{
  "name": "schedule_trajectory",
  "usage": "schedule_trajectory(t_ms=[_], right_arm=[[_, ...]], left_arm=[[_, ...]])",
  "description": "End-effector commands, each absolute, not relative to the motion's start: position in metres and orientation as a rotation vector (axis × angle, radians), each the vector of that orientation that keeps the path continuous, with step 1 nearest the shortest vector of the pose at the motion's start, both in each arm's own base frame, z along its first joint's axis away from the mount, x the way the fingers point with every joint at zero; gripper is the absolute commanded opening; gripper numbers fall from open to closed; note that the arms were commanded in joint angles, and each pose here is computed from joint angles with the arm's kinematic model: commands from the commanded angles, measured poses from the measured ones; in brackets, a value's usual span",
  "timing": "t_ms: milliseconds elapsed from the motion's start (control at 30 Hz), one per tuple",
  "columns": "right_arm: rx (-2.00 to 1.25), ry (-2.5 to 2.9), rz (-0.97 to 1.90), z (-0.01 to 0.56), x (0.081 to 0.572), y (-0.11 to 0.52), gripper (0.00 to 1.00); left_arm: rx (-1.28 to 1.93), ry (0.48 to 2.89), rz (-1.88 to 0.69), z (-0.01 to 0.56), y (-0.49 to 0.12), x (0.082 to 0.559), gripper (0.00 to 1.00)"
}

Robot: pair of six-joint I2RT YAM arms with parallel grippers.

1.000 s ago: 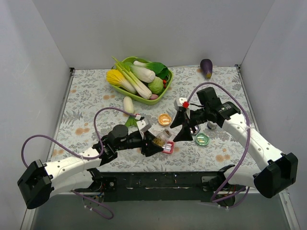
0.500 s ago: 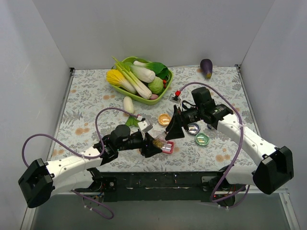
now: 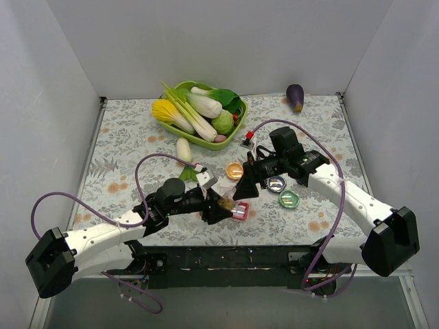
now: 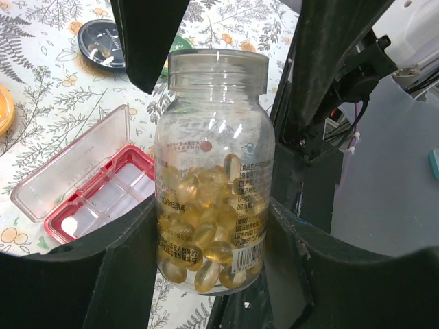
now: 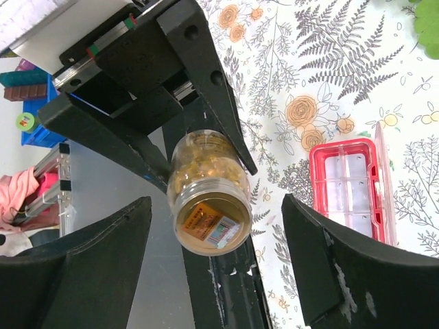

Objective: Sort the pills into containers

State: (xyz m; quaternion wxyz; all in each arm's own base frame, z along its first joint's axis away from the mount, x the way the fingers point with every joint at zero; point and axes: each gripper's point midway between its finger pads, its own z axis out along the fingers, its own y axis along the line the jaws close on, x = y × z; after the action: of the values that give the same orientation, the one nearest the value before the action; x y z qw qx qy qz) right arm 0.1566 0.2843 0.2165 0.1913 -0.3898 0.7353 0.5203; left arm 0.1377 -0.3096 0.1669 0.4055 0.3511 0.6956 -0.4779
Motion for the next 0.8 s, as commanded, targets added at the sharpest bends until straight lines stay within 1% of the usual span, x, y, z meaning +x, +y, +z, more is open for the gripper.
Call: schedule_trajectory(t_ms=[0, 67, 100, 167, 200, 300, 333, 367, 400, 467, 500, 533, 567, 600, 667, 700, 733, 767], right_arm=[[-1.11, 2.043, 1.442, 0.217, 0.159, 0.286, 0.81], [-1.118, 2.032, 1.472, 0.22, 0.156, 0.287, 0.72], [-1.122, 2.029, 1.48, 0.219, 0.155, 0.287, 0.57], [-1.135, 2.007, 1.517, 0.223, 0.151, 0.288, 0.44], [-1.144, 1.997, 1.54, 0.225, 0.148, 0.288, 0.32], [-1.27, 1.867, 1.627, 0.233, 0.132, 0.286, 0.14], [-1.343, 1.782, 1.653, 0.242, 0.123, 0.287, 0.12], [-1.412, 1.72, 1.633, 0.243, 0.118, 0.286, 0.12], [-1.556, 1.605, 1.584, 0.235, 0.106, 0.282, 0.11], [-1.735, 1.407, 1.462, 0.235, 0.1, 0.279, 0.11], [-1.87, 1.202, 1.358, 0.229, 0.094, 0.278, 0.1], [-1.929, 1.153, 1.223, 0.221, 0.102, 0.279, 0.11], [-1.967, 1.117, 1.155, 0.206, 0.102, 0.277, 0.11], [-2.012, 0.963, 1.032, 0.207, 0.108, 0.28, 0.12], [-2.045, 0.992, 0.931, 0.199, 0.124, 0.282, 0.12], [-2.042, 1.014, 0.907, 0.196, 0.131, 0.284, 0.15], [-2.022, 1.043, 0.89, 0.198, 0.136, 0.286, 0.2], [-1.999, 1.057, 0.897, 0.205, 0.138, 0.289, 0.52]], left_arm=[[0.876, 1.654, -1.221, 0.194, -0.313, 0.14, 0.0], [0.875, 1.658, -1.219, 0.193, -0.313, 0.14, 0.0], [0.877, 1.658, -1.219, 0.192, -0.313, 0.14, 0.0], [0.882, 1.656, -1.22, 0.192, -0.313, 0.14, 0.0], [0.884, 1.654, -1.22, 0.192, -0.313, 0.14, 0.0], [0.912, 1.644, -1.223, 0.194, -0.313, 0.137, 0.0], [0.942, 1.625, -1.214, 0.194, -0.312, 0.135, 0.0], [0.98, 1.603, -1.237, 0.196, -0.311, 0.128, 0.0], [1.002, 1.585, -1.247, 0.198, -0.311, 0.124, 0.0], [1.065, 1.539, -1.273, 0.203, -0.309, 0.114, 0.0], [1.082, 1.535, -1.283, 0.203, -0.308, 0.11, 0.0], [1.094, 1.534, -1.291, 0.203, -0.308, 0.108, 0.0], [1.107, 1.543, -1.299, 0.203, -0.307, 0.105, 0.0], [1.127, 1.547, -1.317, 0.201, -0.307, 0.101, 0.0], [1.13, 1.571, -1.331, 0.197, -0.307, 0.099, 0.0], [1.13, 1.582, -1.338, 0.195, -0.306, 0.098, 0.0], [1.123, 1.587, -1.337, 0.194, -0.306, 0.098, 0.0], [1.119, 1.591, -1.334, 0.193, -0.306, 0.099, 0.0]])
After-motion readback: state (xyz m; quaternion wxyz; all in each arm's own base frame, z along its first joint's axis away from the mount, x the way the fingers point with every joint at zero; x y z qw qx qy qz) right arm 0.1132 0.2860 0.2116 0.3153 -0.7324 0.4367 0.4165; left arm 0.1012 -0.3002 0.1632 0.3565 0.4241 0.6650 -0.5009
